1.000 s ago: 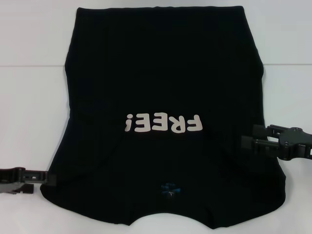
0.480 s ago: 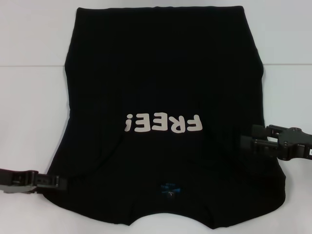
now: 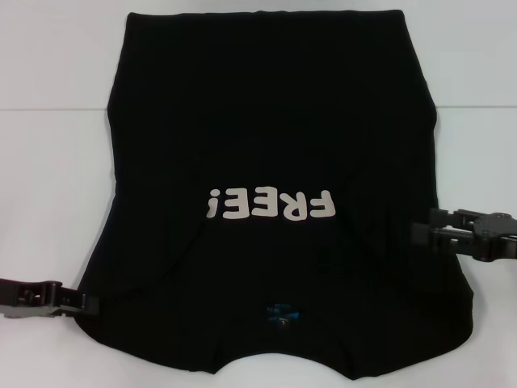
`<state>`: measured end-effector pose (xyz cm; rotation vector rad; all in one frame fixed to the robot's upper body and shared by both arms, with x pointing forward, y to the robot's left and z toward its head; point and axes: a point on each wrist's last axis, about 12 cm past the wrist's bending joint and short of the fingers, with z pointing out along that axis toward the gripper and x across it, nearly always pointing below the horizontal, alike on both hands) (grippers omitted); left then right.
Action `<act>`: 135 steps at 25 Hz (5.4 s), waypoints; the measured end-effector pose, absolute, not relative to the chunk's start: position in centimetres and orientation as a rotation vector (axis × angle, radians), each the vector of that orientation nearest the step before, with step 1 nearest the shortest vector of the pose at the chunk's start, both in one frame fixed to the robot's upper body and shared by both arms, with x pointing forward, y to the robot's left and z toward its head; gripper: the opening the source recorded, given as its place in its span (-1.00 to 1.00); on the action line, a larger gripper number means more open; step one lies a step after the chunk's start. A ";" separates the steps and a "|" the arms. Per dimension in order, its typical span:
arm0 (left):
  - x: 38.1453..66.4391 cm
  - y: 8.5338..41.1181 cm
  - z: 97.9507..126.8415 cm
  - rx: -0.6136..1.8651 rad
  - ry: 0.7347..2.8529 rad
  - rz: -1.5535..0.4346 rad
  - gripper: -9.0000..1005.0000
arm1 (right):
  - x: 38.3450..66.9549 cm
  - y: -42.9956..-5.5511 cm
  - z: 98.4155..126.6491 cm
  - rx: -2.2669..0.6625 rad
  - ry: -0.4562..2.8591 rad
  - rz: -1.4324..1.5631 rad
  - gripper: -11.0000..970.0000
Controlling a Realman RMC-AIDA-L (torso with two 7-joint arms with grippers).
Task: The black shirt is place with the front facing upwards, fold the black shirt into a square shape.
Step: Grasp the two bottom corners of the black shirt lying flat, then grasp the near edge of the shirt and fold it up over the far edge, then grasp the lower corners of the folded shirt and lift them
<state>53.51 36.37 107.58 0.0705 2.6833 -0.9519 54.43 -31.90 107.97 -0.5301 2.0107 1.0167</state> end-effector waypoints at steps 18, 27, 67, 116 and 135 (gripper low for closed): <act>53.9 36.0 108.1 0.094 2.696 -0.978 -0.88 | 59.1 -35.1 114.2 -0.263 2.705 0.818 0.66; 54.1 35.8 108.3 0.112 2.693 -0.990 -0.89 | 59.7 -31.3 113.3 -0.471 2.812 0.755 0.62; 53.5 35.8 109.5 0.217 2.737 -1.118 -0.90 | 59.4 -29.1 113.5 -0.742 2.913 0.671 -0.94; 62.7 32.9 109.4 -0.279 2.129 -0.830 -0.91 | 63.1 -32.2 109.3 0.015 2.086 0.691 -0.93; 61.2 33.6 107.4 -0.368 2.069 -0.765 -0.38 | 60.0 -33.5 108.3 0.041 1.864 0.736 -0.16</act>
